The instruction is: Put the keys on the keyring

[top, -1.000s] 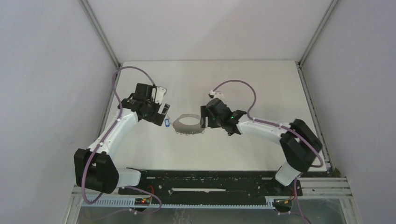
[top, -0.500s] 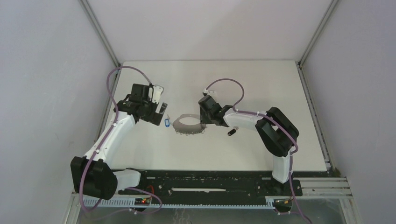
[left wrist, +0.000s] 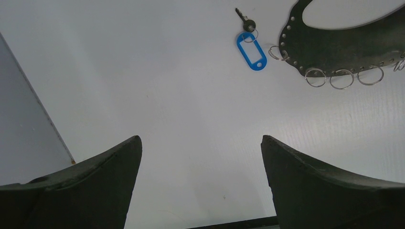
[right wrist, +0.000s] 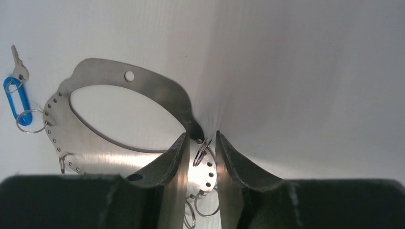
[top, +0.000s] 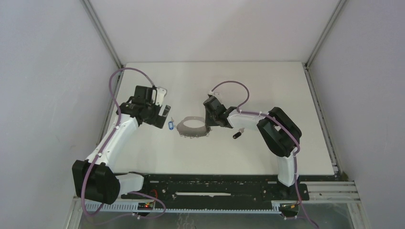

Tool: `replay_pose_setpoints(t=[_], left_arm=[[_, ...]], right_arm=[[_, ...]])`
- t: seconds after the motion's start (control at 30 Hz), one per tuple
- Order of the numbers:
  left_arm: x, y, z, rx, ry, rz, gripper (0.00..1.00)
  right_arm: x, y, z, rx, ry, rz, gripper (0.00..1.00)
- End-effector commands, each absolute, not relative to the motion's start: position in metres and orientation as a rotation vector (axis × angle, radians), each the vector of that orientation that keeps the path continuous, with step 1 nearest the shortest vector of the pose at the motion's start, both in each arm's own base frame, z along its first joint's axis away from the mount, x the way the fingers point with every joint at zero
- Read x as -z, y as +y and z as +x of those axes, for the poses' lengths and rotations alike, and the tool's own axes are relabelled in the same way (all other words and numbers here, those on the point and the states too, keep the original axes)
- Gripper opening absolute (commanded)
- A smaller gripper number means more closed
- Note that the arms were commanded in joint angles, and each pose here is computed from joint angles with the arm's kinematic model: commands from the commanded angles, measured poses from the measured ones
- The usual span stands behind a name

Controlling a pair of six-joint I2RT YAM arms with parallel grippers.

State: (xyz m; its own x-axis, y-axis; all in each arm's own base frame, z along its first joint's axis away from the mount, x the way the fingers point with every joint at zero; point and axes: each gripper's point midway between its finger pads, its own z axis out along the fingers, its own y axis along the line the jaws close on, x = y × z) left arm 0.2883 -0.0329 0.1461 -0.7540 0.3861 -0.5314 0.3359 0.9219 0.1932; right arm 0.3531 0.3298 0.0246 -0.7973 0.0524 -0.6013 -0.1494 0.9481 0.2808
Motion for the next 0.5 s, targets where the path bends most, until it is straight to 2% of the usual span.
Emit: replay_pose_setpoints(t=[0.0,0.13,0.3,0.47], left_arm=[[-0.165,-0.03,0.298,-0.135,2.435,0.5,1.0],[-0.164,-0.029,0.297,-0.141,2.436,0.505,1.0],[-0.162,-0.031,0.294,-0.131,2.432,0.528,1.0],[-0.169,-0.041,0.295,-0.066,2.388,0.596,1.0]], right_arm=[[-0.034,0.344,0.368,-0.475,2.425,-0.028,0.34],[-0.032,0.342,0.371,-0.466,2.426,-0.006,0.27],[-0.034,0.342,0.374,-0.486,2.419,0.002,0.02],[-0.061,0.345,0.376,-0.521,2.365,-0.059,0.0]])
